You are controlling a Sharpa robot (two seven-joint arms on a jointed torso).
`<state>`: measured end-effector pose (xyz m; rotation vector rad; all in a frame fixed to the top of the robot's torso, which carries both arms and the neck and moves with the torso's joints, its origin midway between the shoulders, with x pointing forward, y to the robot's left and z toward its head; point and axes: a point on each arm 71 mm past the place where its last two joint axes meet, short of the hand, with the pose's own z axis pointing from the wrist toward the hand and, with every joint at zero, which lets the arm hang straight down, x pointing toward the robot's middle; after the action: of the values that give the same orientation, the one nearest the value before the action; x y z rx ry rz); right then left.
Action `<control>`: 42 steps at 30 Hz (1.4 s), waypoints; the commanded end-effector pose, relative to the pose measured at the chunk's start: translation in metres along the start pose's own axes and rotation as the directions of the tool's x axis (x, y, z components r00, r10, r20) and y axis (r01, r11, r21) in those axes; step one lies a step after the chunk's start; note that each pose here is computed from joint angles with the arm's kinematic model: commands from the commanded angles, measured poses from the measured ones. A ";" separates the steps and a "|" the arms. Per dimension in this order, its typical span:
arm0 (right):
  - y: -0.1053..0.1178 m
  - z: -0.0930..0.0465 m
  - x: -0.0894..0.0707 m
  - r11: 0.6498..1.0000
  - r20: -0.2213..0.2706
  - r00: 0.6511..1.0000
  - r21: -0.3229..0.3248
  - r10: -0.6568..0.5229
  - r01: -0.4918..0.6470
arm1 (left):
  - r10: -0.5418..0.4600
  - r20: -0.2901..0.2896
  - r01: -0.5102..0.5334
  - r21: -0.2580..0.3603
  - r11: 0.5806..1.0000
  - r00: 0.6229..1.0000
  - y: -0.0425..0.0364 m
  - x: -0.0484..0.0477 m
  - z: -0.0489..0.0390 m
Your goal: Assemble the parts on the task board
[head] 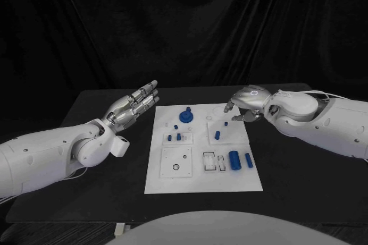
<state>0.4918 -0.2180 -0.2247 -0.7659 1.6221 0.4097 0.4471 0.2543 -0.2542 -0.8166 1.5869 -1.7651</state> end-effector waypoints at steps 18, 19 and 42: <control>-0.001 0.009 0.028 0.999 -0.064 0.997 -0.008 0.037 -0.038 | -0.050 -0.018 0.052 0.151 0.987 0.999 -0.0102 0.0046 -0.0024; -0.001 0.009 0.028 0.999 -0.062 0.997 -0.009 0.037 -0.038 | -0.051 -0.019 0.053 0.150 0.987 0.999 -0.0100 0.0047 -0.0023; 0.005 0.022 0.040 0.999 -0.070 0.997 -0.025 0.038 -0.040 | -0.038 0.004 0.037 0.115 0.993 0.999 -0.0047 -0.0004 -0.0051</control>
<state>0.5031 -0.2106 -0.2686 -0.7732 1.7166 0.4265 0.4434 0.2573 -0.2577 -0.8444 1.5868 -1.7879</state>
